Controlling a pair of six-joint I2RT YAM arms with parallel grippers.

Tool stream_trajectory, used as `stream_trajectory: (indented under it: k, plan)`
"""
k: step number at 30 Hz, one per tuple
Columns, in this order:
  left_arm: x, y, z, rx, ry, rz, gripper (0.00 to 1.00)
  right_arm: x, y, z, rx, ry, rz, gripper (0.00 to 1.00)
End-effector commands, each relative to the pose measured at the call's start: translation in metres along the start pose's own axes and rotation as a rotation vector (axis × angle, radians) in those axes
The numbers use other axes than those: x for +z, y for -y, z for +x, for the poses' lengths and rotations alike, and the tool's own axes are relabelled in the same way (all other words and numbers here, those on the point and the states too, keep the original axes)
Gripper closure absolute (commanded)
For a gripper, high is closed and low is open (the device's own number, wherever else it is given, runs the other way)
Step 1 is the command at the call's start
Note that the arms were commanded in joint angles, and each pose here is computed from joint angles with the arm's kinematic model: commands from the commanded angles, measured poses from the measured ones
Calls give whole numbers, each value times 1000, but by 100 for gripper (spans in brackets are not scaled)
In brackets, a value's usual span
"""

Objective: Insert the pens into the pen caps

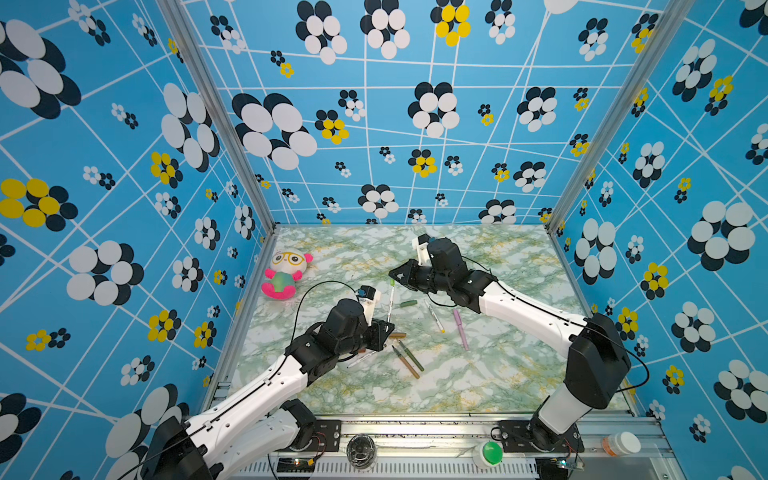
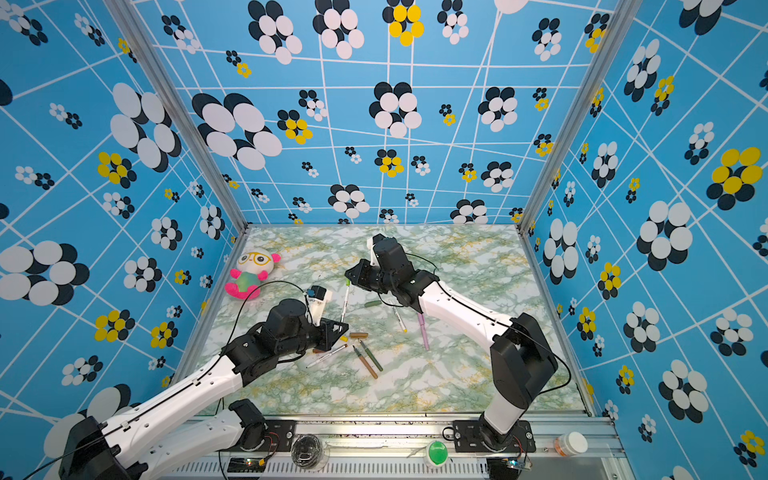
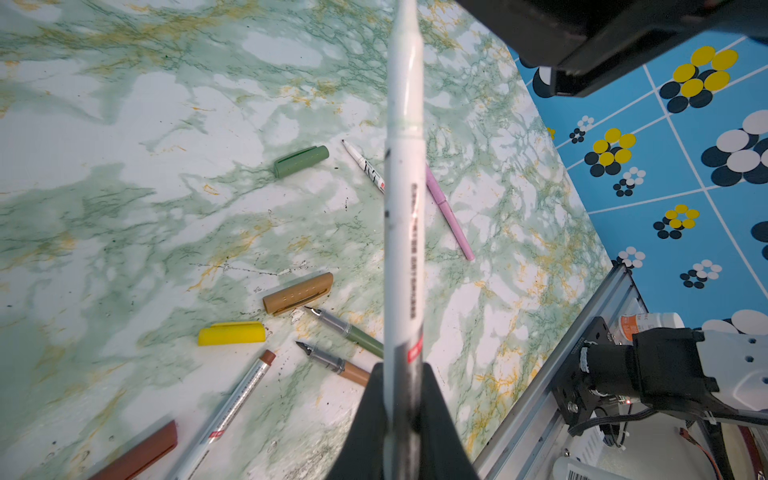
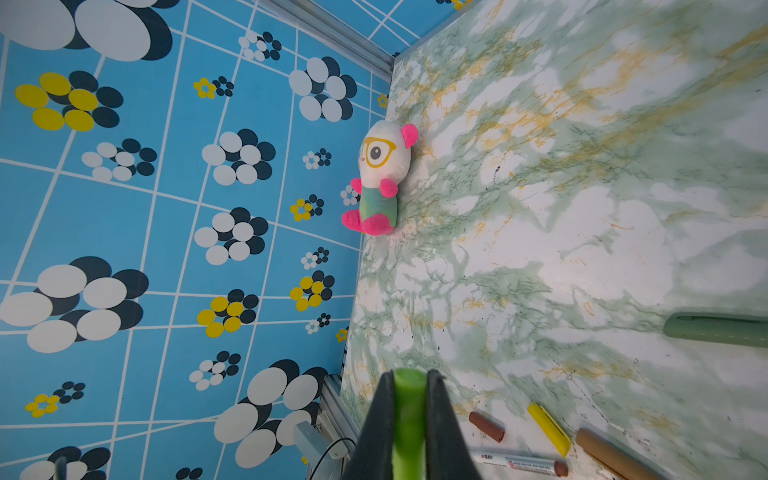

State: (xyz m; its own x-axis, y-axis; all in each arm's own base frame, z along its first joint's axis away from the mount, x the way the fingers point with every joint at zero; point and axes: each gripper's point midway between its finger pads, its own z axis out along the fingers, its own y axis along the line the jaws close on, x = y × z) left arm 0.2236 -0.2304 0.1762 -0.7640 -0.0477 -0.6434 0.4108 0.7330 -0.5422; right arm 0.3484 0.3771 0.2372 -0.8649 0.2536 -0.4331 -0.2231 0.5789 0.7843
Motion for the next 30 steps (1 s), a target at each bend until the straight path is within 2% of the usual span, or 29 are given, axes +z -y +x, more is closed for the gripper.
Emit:
stream_trajectory:
  k: [1, 21, 30]
  plan:
    - [-4, 3, -6, 22, 19, -5, 100, -1, -14, -2, -26, -1, -23, 100]
    - [-4, -3, -1, 15, 15, -21, 100, -17, -32, -9, -40, 25, -59, 100]
    - [-6, -3, -3, 14, 29, -25, 100, -17, -26, -2, -34, 9, -53, 100]
